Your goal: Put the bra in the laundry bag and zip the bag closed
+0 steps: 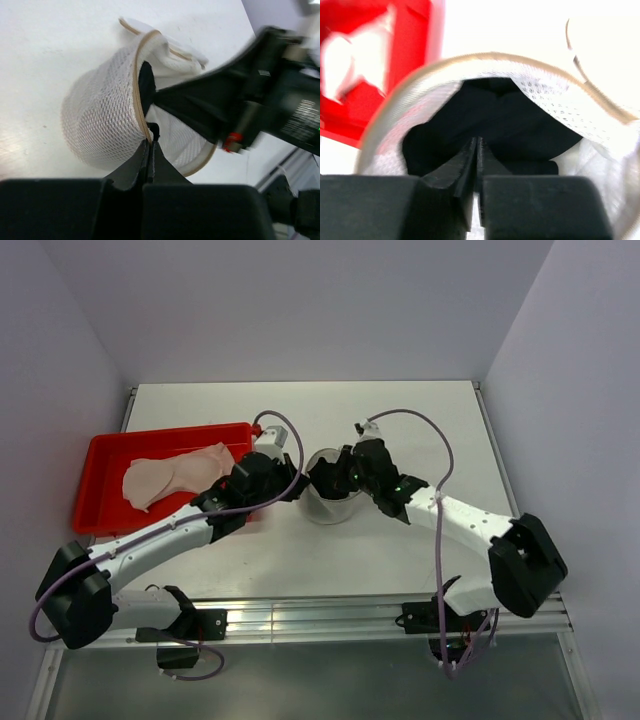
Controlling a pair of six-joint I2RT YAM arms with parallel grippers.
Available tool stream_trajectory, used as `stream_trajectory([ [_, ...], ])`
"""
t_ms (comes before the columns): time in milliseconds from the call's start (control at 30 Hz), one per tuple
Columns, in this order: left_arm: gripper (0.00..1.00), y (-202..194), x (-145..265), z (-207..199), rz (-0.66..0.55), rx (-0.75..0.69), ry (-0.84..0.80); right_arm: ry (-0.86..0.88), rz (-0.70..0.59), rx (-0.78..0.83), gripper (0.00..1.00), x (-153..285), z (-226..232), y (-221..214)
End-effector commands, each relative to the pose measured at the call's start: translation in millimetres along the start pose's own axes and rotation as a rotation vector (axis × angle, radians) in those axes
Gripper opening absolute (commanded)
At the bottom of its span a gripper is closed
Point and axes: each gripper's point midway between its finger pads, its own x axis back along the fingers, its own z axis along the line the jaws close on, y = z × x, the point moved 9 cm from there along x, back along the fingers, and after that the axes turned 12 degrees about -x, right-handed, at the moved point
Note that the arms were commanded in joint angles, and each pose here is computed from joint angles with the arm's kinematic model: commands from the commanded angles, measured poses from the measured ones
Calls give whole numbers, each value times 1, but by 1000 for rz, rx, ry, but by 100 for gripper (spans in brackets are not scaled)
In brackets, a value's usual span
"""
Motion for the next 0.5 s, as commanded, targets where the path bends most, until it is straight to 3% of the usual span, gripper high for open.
stream_trajectory([
  [0, 0, 40, -2, 0, -154, -23, 83, 107, -221, -11, 18, 32, 32, 41],
  [100, 0, 51, -22, 12, -183, -22, 117, 123, -271, -2, 26, 54, 33, 49],
  [367, 0, 49, -53, 50, -217, -18, 190, 145, -299, 9, 26, 81, 18, 40],
  [467, 17, 41, -49, 68, -211, 13, 272, 147, -296, 14, 26, 80, 14, 37],
])
